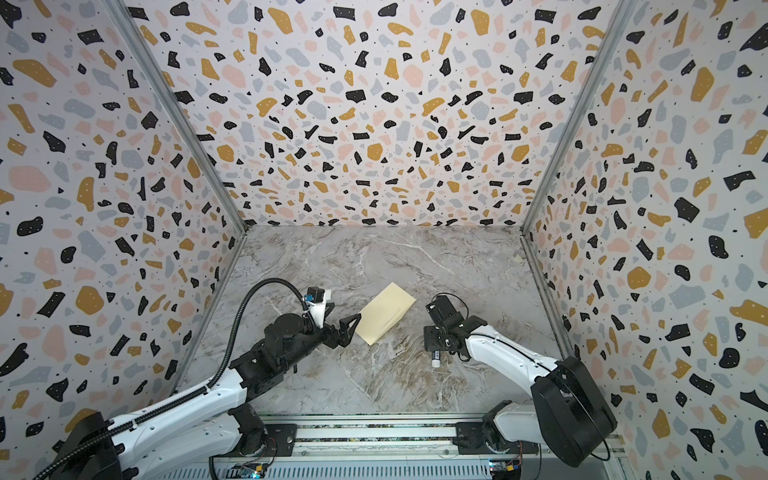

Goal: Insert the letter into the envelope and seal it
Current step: 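Close the right gripper on the blue glue stick and lift it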

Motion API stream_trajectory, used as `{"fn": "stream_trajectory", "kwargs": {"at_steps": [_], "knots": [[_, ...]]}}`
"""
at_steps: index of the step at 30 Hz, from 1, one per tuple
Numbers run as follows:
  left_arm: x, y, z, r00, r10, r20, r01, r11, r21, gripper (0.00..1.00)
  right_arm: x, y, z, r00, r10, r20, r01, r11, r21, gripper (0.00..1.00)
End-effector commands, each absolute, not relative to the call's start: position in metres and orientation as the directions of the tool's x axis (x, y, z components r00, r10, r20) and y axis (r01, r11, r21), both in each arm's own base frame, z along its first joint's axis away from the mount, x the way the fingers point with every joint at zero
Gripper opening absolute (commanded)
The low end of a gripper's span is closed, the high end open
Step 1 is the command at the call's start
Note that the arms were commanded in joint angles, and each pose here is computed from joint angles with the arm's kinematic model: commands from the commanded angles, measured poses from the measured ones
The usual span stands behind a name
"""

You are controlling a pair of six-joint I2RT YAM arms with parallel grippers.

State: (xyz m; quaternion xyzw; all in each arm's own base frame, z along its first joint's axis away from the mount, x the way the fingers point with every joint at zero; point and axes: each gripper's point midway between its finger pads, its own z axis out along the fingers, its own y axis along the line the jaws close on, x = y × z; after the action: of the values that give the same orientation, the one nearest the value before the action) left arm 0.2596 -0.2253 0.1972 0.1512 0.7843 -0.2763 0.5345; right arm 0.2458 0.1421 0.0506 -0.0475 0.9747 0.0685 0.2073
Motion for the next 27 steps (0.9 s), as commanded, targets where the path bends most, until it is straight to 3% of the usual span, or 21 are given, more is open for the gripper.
{"fn": "stream_trajectory", "kwargs": {"at_steps": [1, 15, 27], "knots": [[0.260, -0.227, 0.203, -0.364, -0.084, -0.928, 0.540, 0.792, -0.284, 0.97, 0.237, 0.142, 0.043, -0.925, -0.040, -0.378, -0.096, 0.987, 0.131, 0.61], [0.260, -0.229, 0.203, -0.368, -0.087, -0.926, 0.540, 0.790, -0.290, 0.97, 0.232, 0.146, 0.024, -0.943, -0.050, -0.329, -0.101, 0.985, 0.140, 0.36], [0.261, -0.230, 0.201, -0.374, -0.084, -0.924, 0.540, 0.790, -0.290, 0.98, 0.229, 0.140, 0.012, -0.951, -0.082, -0.297, -0.111, 0.991, 0.081, 0.23]]}}
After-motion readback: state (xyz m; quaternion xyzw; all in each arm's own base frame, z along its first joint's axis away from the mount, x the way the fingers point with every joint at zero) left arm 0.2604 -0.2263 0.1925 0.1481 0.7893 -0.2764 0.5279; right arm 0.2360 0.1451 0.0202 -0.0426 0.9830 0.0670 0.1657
